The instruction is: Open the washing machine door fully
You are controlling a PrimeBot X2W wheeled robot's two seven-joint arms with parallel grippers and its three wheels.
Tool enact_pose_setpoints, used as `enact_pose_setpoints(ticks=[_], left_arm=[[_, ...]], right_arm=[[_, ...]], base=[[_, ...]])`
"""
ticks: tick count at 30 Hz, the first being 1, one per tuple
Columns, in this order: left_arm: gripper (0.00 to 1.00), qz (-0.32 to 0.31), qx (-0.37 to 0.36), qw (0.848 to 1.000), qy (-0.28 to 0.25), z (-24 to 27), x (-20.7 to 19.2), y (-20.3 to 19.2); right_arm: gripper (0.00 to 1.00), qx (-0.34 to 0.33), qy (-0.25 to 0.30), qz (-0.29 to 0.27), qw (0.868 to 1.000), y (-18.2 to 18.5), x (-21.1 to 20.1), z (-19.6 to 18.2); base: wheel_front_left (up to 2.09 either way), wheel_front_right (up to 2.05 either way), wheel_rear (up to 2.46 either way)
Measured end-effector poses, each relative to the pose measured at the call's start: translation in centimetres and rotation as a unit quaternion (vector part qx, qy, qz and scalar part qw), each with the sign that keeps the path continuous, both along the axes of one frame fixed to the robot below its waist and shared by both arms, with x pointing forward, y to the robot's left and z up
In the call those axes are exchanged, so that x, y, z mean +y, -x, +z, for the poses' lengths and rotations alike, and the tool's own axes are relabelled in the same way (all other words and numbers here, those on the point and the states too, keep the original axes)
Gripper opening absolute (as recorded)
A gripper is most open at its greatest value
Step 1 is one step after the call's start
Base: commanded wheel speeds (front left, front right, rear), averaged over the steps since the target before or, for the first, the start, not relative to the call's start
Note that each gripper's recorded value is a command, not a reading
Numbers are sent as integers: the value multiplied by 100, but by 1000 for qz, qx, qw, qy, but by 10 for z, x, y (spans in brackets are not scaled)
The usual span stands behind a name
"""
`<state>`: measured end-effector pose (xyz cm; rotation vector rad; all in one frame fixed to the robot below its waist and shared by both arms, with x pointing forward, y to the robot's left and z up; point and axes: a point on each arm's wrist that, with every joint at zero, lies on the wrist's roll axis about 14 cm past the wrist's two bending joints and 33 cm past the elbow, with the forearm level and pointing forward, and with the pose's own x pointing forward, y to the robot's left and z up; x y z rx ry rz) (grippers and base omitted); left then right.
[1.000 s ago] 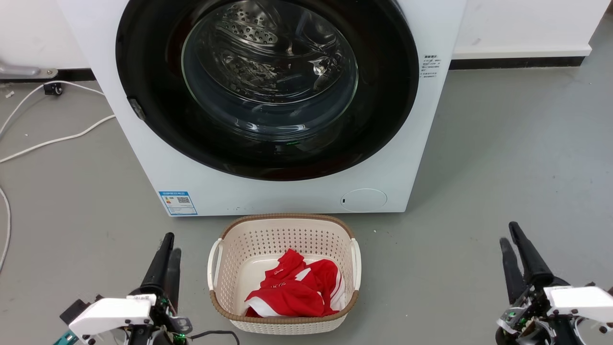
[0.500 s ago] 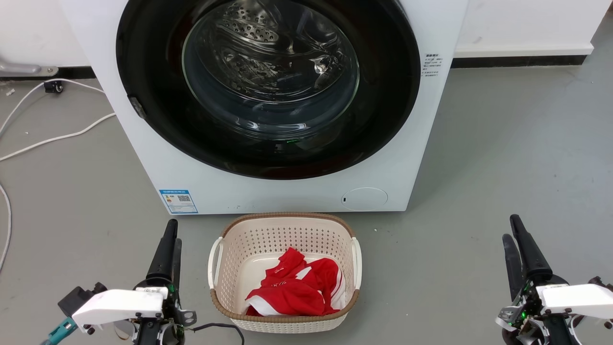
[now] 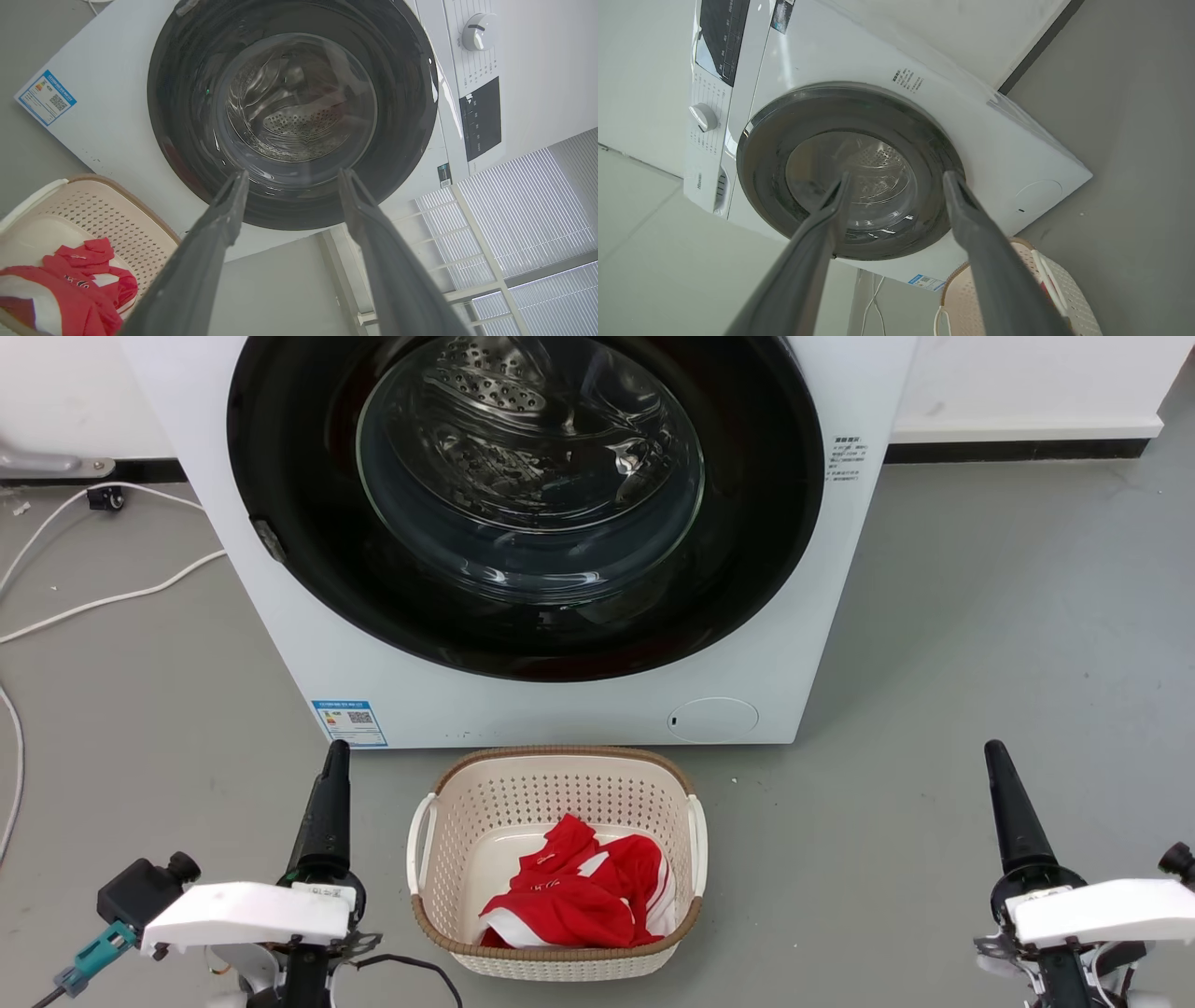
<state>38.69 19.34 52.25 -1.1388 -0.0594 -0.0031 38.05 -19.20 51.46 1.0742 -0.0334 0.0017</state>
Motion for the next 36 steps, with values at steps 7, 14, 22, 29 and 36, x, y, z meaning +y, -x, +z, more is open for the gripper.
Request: enact_pose_setpoints(ticks=[7,14,22,29,36], left_arm=[[100,0,-11,997,-80,7,-4,-1],[100,1,-19,989,-148,12,-8,-1],[100,-1,-28,976,-217,15,-13,-2],[100,-5,-32,961,-274,14,-19,-3],[100,-7,-33,947,-320,12,-22,-3]], right_arm=[[100,-16,96,2,995,0,3,9],[100,-19,168,1,986,4,5,10],[100,-19,237,6,971,8,7,9],[100,-25,292,6,956,9,7,13],[100,-24,333,10,942,12,10,12]], base=[[0,0,0],[0,0,0],[0,0,0],[0,0,0],[0,0,0]])
